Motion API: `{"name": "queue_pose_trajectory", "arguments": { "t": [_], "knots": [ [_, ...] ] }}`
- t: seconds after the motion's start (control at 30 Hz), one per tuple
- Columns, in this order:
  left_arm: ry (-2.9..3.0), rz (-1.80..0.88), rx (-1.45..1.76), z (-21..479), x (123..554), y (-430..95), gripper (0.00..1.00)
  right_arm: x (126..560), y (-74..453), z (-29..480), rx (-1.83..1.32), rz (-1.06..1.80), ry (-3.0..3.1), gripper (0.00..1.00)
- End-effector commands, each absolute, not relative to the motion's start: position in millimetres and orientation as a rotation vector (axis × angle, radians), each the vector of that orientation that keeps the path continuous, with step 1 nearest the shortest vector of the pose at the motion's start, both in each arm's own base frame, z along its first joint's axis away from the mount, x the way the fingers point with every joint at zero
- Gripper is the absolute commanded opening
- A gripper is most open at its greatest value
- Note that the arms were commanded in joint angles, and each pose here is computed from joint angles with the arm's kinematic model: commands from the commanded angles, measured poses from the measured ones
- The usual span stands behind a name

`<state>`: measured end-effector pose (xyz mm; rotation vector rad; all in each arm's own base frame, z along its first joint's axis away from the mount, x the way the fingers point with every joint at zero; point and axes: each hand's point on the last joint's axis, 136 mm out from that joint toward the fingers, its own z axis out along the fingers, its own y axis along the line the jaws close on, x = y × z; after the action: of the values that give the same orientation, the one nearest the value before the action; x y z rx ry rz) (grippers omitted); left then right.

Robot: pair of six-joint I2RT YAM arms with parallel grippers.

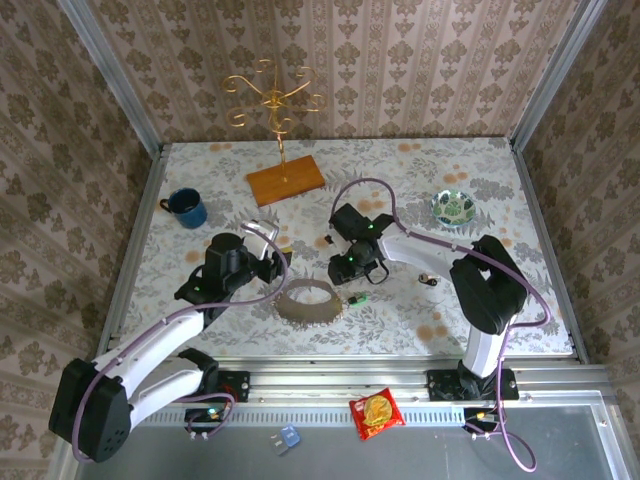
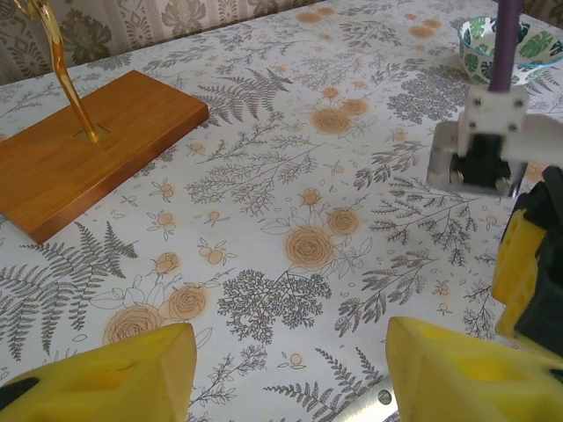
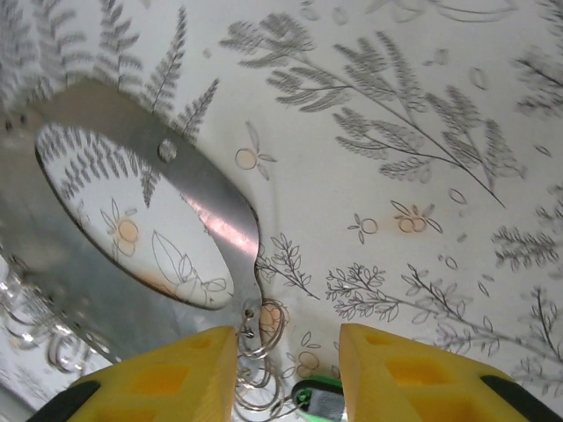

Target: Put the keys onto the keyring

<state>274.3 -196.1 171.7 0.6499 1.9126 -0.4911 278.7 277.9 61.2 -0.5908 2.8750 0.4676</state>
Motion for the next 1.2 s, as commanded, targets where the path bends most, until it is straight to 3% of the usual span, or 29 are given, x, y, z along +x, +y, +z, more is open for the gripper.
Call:
{"name": "queue_pose_trajectory", "arguments": {
  "t": [0.0,0.27,0.47,0.9,1.17],
  "knots": [
    [1.905,-0.467,0.655,172,273,-193,0.59,267,273,64,-0.112,0.475,2.974,0.37],
    [1.898,-0.477,0.662,174,274,-196,0.59,269,290,48,0.269,0.596,2.941,0.34],
    [1.894,-0.467,0.656,175,272,-193,0.59,261,286,32,0.344,0.542,2.971,0.3],
    [1.897,-0.475,0.658,174,273,-195,0.59,256,272,19,0.419,0.428,2.995,0.32],
    [1.895,-0.476,0.66,174,274,-195,0.59,252,275,12,0.432,0.44,3.025,0.26]
  ]
}}
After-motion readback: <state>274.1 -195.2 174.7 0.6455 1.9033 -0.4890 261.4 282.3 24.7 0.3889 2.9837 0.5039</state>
